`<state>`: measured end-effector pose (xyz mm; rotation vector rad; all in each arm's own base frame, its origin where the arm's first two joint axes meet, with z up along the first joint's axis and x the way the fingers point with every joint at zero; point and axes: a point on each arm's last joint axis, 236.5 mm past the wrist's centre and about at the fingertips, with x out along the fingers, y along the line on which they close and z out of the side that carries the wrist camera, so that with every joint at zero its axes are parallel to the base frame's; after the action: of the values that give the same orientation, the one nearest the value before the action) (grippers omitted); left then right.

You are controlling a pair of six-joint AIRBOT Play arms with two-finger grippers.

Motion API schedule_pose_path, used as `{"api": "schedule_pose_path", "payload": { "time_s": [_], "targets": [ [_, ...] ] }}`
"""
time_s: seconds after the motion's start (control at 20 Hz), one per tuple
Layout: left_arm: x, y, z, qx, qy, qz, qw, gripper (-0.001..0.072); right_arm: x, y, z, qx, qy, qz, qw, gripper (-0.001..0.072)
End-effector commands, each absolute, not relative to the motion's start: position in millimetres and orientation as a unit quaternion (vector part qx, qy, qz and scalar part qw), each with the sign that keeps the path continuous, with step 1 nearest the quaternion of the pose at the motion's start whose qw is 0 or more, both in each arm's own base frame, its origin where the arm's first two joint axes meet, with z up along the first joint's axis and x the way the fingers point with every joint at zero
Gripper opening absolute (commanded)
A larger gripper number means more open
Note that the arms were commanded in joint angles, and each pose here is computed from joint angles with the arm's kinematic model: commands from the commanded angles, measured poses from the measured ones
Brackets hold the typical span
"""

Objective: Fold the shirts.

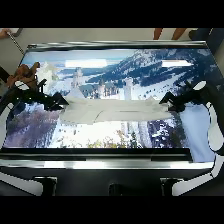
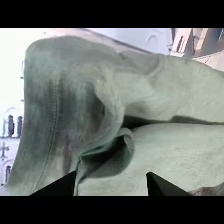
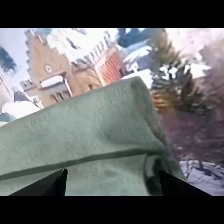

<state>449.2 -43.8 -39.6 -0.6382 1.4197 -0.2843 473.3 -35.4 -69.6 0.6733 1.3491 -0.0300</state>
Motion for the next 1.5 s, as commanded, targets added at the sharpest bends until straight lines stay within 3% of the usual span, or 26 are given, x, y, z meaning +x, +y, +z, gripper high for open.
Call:
{"api": "schedule_pose_path", "payload": {
  "time_s": [0.0, 0.2, 0.3, 0.55, 0.85, 0.9, 1.1, 1.15, 1.2, 1.25, 1.3, 1.35, 1.45],
  "targets": [
    [445.6, -36.7, -5.5, -0.281, 0.628, -0.141, 0.712, 0.0546, 461.8, -51.3, -68.8, 0.254, 0.633, -0.026, 0.731, 0.0683],
    [444.2, -38.9, 35.8, -0.257, 0.594, -0.156, 0.747, 0.0547, 461.3, -24.5, -49.4, 0.264, 0.627, 0.043, 0.731, 0.0679],
    [442.6, -41.8, 50.0, -0.249, 0.582, -0.161, 0.757, 0.0547, 457.9, -49.7, -52.5, 0.259, 0.627, 0.007, 0.735, 0.0677],
    [438.0, -57.9, 71.0, -0.231, 0.568, -0.177, 0.77, 0.0546, 448.1, -70.5, -65.1, 0.396, 0.625, -0.006, 0.673, 0.0659],
    [428.1, -103.7, 79.2, -0.198, 0.572, -0.219, 0.765, 0.0541, 442.3, -34.3, -100.0, 0.387, 0.669, 0.011, 0.635, 0.0658],
    [426.4, -111.5, 79.3, -0.193, 0.574, -0.225, 0.763, 0.0541, 441.7, -29.7, -104.2, 0.386, 0.674, 0.008, 0.629, 0.0631],
    [434.1, -161.8, 80.1, -0.168, 0.55, -0.255, 0.777, 0.0538, 445.8, -14.6, -104.2, 0.395, 0.676, 0.001, 0.622, 0.0065],
    [436.5, -179.0, 79.1, -0.162, 0.541, -0.264, 0.782, 0.0524, 448.9, -10.7, -95.1, 0.401, 0.669, 0.011, 0.626, 0.0052],
    [437.3, -196.6, 76.1, -0.155, 0.535, -0.274, 0.784, 0.0418, 454.1, -7.8, -81.8, 0.4, 0.656, 0.028, 0.639, 0.0051],
    [437.0, -216.5, 70.9, -0.148, 0.531, -0.285, 0.784, 0.0225, 460.2, -4.4, -61.9, 0.397, 0.638, 0.046, 0.658, 0.005],
    [436.0, -235.7, 64.2, -0.141, 0.529, -0.295, 0.783, 0.0087, 464.7, -0.5, -37.8, 0.397, 0.619, 0.063, 0.675, 0.005],
    [434.7, -256.5, 54.5, -0.138, 0.53, -0.302, 0.78, 0.0023, 467.2, 4.8, -12.6, 0.397, 0.601, 0.08, 0.689, 0.005],
    [431.0, -293.3, 29.1, -0.163, 0.548, -0.29, 0.767, 0.0023, 462.6, 23.1, 45.8, 0.389, 0.565, 0.133, 0.715, 0.005]
  ]
}}
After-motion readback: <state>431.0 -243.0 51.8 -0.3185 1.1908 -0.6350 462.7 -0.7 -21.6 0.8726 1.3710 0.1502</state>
